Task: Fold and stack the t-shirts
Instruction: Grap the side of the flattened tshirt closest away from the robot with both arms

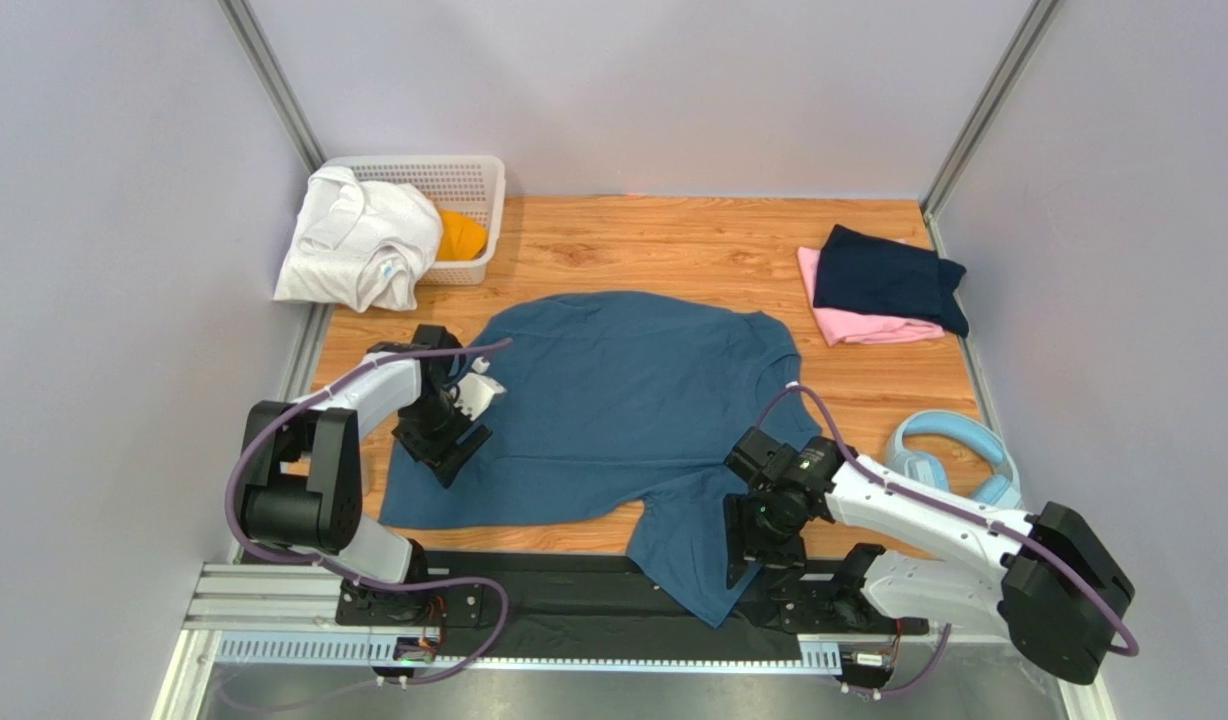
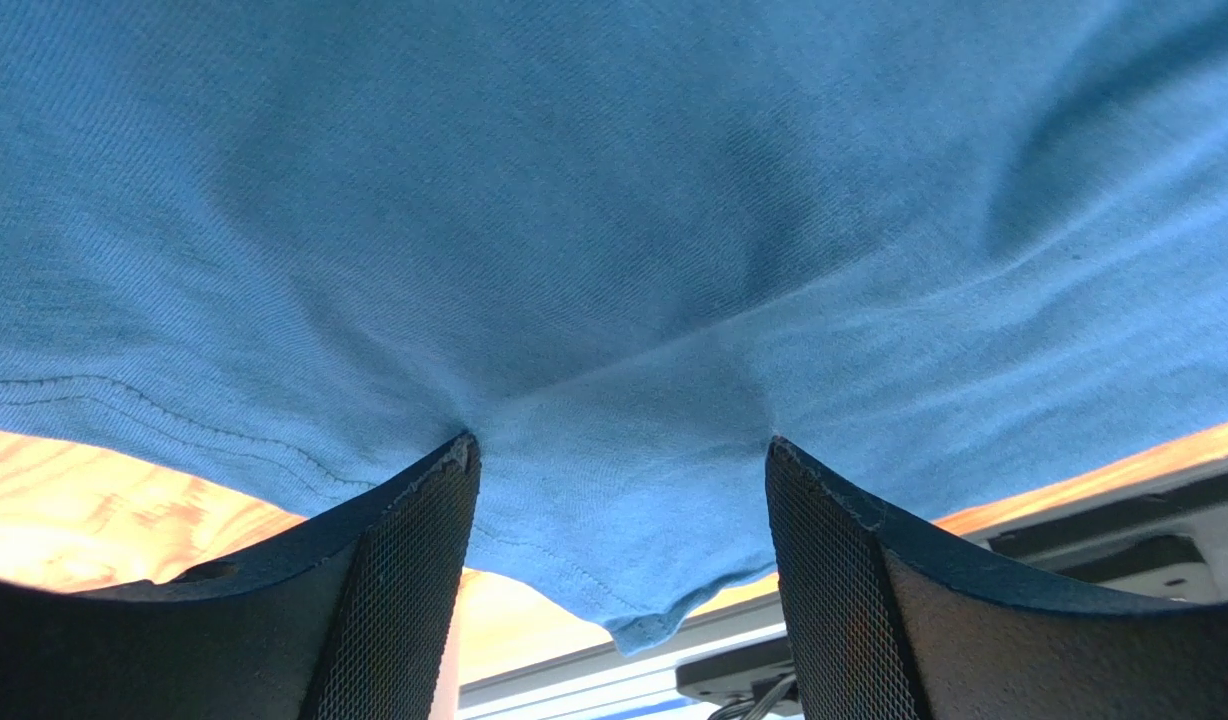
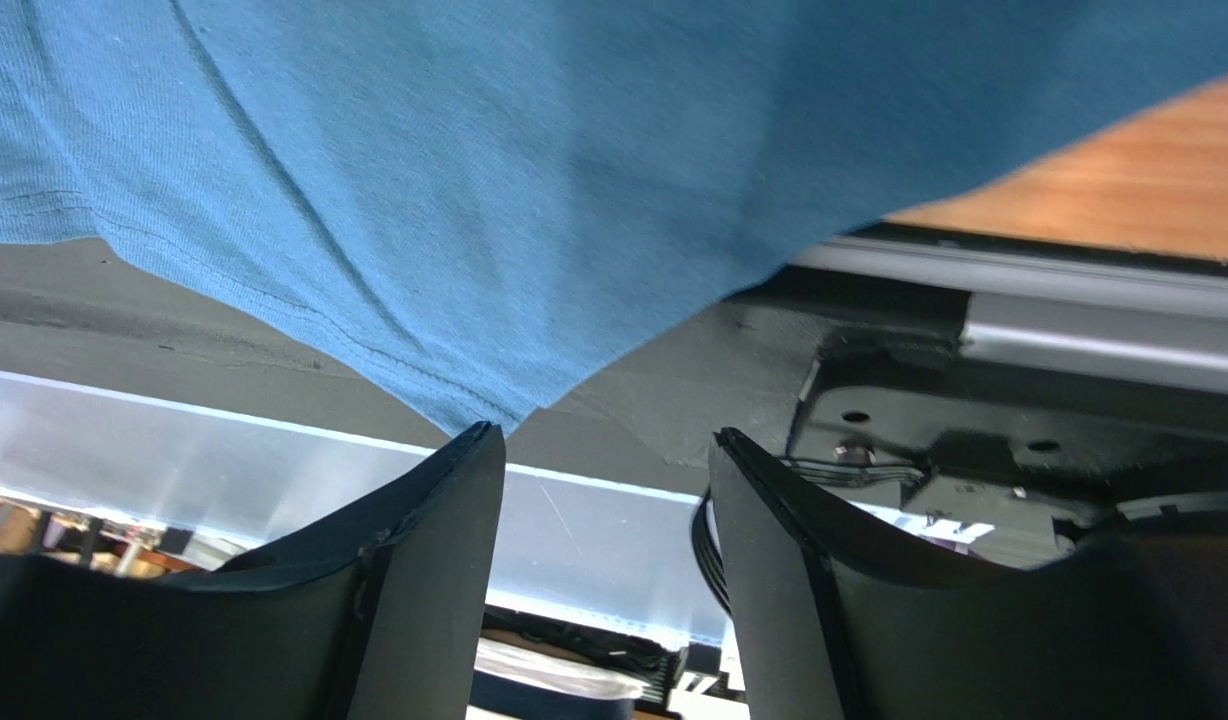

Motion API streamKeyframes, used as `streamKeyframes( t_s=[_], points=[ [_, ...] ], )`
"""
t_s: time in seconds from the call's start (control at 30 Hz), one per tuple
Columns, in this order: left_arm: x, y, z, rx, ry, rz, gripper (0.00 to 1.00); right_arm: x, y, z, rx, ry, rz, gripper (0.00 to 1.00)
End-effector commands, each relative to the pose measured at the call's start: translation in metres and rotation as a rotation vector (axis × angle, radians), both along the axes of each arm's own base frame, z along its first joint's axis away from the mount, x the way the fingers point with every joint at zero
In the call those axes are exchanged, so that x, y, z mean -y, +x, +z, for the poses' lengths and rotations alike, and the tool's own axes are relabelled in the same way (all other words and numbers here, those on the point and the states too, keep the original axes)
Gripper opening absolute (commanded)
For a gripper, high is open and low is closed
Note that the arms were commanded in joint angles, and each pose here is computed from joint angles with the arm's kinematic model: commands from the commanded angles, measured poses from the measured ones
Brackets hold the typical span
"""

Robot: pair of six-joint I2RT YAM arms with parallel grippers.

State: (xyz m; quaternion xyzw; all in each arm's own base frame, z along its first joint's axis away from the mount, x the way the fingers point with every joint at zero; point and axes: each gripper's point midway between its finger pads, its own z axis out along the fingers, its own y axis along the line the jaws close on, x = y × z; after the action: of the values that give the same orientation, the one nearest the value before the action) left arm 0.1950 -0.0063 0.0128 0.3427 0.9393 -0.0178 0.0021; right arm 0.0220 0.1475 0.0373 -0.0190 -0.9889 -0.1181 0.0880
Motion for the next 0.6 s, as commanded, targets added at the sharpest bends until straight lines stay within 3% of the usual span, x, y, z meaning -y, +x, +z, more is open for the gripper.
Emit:
streamKeyframes(
  t_s=[0.0,0.47,0.57],
  points=[
    [-0.004,0.010,-0.010,0.034,0.014,-0.015,0.77,-0.017,0.008,0.001,0.031,0.062,0.051,0.58],
    [-0.002,0.020,-0.017,0.039,-0.008,0.002,0.78,-0.019,0.005,-0.028,-0.026,0.037,0.088,0.49],
    [0.001,0.022,-0.014,0.049,-0.023,0.005,0.76,-0.019,0.007,-0.033,-0.023,0.025,0.090,0.39]
  ],
)
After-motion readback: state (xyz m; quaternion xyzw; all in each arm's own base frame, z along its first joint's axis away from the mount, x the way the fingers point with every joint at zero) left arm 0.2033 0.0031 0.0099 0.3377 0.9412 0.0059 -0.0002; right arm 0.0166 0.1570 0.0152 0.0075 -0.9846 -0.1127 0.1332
